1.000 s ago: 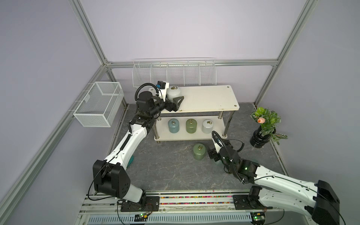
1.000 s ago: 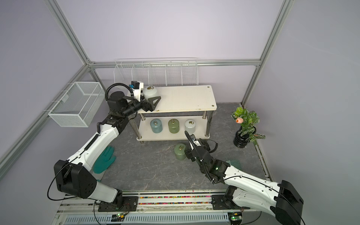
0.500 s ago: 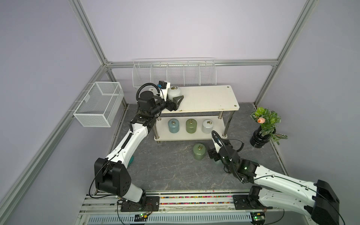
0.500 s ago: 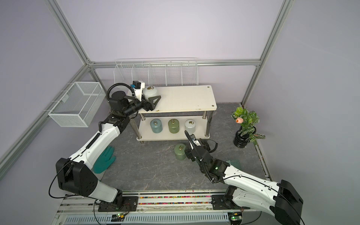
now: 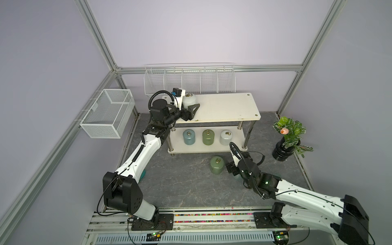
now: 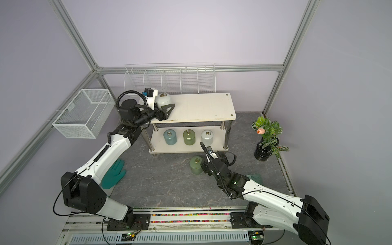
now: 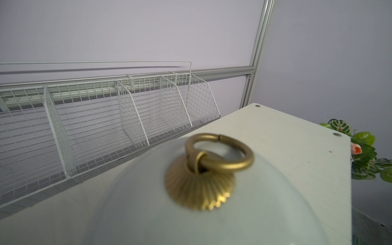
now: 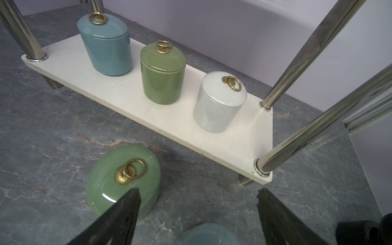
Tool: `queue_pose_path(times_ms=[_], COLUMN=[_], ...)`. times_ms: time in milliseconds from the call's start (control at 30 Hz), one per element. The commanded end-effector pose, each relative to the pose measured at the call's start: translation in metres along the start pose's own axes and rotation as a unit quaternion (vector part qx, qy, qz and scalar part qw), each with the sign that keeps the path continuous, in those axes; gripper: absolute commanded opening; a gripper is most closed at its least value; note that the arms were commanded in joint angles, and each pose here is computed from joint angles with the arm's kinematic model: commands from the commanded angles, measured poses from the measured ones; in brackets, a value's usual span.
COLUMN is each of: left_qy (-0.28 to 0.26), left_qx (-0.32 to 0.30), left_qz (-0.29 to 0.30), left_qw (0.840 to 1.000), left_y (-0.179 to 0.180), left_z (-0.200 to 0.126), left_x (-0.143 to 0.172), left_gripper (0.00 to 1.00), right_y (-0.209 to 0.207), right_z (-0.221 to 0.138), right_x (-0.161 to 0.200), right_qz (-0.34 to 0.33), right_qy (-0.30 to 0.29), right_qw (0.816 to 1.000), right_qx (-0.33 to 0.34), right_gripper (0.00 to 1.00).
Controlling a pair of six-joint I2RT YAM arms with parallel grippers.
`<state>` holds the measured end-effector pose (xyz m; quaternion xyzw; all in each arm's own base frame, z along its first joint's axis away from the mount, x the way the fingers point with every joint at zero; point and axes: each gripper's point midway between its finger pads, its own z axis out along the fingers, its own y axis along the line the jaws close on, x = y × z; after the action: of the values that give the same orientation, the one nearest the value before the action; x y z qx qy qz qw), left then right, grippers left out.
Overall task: Remove the tea canisters from the shelf
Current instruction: Pick up the tea canister from the shelf.
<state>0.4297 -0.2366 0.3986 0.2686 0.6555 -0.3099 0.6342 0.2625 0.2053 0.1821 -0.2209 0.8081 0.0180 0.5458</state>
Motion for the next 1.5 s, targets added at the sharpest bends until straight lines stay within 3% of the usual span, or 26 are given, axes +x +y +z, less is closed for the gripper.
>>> queue_pose_path(times_ms=[0,1467], left_qy=[0.048,-0.045], left_qx=[0.002,-0.02], left_qz=[-0.021,0.053], left_qw=[0.999,0.997], left_y=[0.0,-0.024], left_z=[0.006,-0.043], left_x=[0.039,-0.018], left_gripper=[0.64,0.62], right_y=[0.0,0.008], right_z=[0.001,0.008], right_x=[-0.009,-0.012], right_qz=[0.011,0.005], right_qy=[-0.005,-0.007], right_qw=[1.0,1.0], right_qx=[-0.002,-0.015], right_gripper=[0.89,0.89])
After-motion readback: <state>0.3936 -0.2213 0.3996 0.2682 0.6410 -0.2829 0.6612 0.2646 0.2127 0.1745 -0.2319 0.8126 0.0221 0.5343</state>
